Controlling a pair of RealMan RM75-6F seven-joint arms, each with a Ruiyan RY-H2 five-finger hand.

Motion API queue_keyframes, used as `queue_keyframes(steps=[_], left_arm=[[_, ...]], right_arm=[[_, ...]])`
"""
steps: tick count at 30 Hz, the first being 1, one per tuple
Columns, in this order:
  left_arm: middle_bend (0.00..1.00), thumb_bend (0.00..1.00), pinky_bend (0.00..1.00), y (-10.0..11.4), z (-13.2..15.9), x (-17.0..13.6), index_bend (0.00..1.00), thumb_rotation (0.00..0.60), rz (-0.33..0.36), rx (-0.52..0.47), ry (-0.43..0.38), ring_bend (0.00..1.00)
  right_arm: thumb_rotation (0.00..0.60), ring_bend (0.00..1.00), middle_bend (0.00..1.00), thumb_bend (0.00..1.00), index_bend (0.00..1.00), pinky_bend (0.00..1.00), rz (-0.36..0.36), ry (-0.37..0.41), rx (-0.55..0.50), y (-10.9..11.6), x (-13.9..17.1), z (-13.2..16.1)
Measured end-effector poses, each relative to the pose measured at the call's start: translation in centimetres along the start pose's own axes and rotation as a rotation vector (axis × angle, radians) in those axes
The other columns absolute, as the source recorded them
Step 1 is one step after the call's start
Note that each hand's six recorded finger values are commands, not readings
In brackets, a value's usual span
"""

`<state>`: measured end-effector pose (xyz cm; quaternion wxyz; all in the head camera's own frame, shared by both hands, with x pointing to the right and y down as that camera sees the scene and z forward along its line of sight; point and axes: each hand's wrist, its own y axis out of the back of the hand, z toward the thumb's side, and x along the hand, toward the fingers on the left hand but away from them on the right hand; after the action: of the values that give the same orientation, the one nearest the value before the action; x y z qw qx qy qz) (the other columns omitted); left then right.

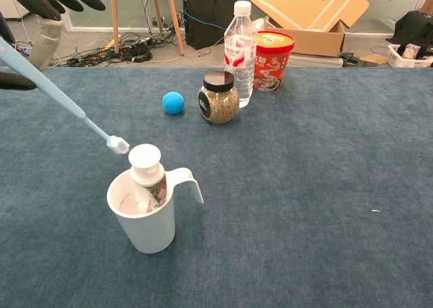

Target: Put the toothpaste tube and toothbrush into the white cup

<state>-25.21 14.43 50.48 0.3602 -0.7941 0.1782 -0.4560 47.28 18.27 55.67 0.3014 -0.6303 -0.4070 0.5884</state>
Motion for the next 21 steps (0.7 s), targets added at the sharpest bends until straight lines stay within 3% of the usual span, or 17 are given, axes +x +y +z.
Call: queue_keyframes(steps=[21], left_arm=[[0.05, 0.27, 0.07, -1.1, 2.8, 1.6, 0.57, 0.600, -0.038, 0.043, -0.063, 0.00]], right_arm=[[0.600, 0.08, 0.19, 0.00, 0.05, 0.62, -0.004, -0.007, -0.021, 0.4, -0.1, -0.5]])
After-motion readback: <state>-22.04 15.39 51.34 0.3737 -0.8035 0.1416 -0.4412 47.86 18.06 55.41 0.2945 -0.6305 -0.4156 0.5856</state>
